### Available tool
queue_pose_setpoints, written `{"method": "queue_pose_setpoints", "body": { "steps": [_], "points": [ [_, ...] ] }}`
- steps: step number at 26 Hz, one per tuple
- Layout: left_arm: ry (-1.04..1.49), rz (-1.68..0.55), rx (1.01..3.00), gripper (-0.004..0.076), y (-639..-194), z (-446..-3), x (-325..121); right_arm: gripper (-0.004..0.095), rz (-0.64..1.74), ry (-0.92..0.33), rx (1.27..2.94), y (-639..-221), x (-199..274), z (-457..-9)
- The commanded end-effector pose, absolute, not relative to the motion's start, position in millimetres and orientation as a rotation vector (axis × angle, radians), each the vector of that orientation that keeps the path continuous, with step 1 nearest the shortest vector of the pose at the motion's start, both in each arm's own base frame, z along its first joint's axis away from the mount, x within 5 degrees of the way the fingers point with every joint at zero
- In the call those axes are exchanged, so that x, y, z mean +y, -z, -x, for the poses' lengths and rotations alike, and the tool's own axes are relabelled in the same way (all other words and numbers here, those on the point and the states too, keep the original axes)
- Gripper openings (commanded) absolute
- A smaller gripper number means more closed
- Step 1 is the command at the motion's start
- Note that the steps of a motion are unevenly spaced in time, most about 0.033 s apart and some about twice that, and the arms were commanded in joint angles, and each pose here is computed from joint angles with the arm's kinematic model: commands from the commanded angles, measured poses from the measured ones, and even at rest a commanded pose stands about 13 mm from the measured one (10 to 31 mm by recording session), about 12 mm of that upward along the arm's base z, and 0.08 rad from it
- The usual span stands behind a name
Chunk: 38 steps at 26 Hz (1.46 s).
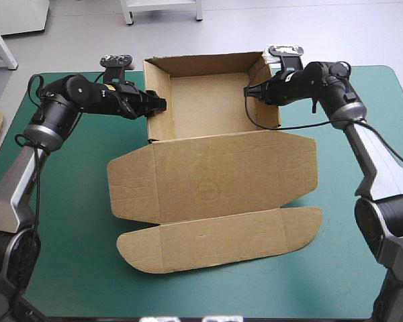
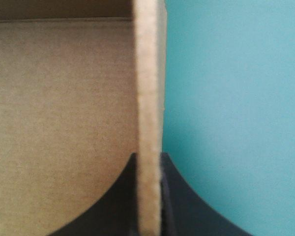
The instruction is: Fold the box
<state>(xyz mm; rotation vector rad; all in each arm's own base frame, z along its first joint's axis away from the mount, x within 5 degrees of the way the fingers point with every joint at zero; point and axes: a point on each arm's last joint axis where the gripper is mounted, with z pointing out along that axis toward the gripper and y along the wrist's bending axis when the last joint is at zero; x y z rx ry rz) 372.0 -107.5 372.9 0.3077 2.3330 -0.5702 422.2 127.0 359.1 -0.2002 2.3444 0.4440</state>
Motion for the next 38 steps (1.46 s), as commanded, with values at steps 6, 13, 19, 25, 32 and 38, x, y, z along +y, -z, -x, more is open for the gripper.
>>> {"method": "queue_pose_setpoints", "body": {
  "steps": [6, 13, 19, 25, 32, 38],
  "points": [
    [0.328, -0.322, 2.306, 0.0372, -392, -358, -123, -0.0010, 0.155, -0.480, 2.259, -391, 141, -407],
    [0.243, -0.305, 2.433, 0.0262, -378, -377, -131, -0.0006, 0.168, -0.454, 2.349, -373, 144, -410],
    [0.257, -0.308, 2.446, 0.0036, -379, -400, -140, -0.0001, 0.225, -0.341, 2.429, -357, 145, -412],
    [0.236, -0.329, 2.558, -0.0008, -354, -420, -148, -0.0001, 0.256, -0.305, 2.423, -350, 158, -414],
    [0.224, -0.361, 2.601, -0.0008, -320, -433, -165, -0.0001, 0.211, -0.317, 2.494, -333, 163, -424],
    [0.201, -0.376, 2.647, -0.0008, -296, -443, -168, -0.0001, 0.228, -0.281, 2.580, -313, 170, -444]
  ]
}}
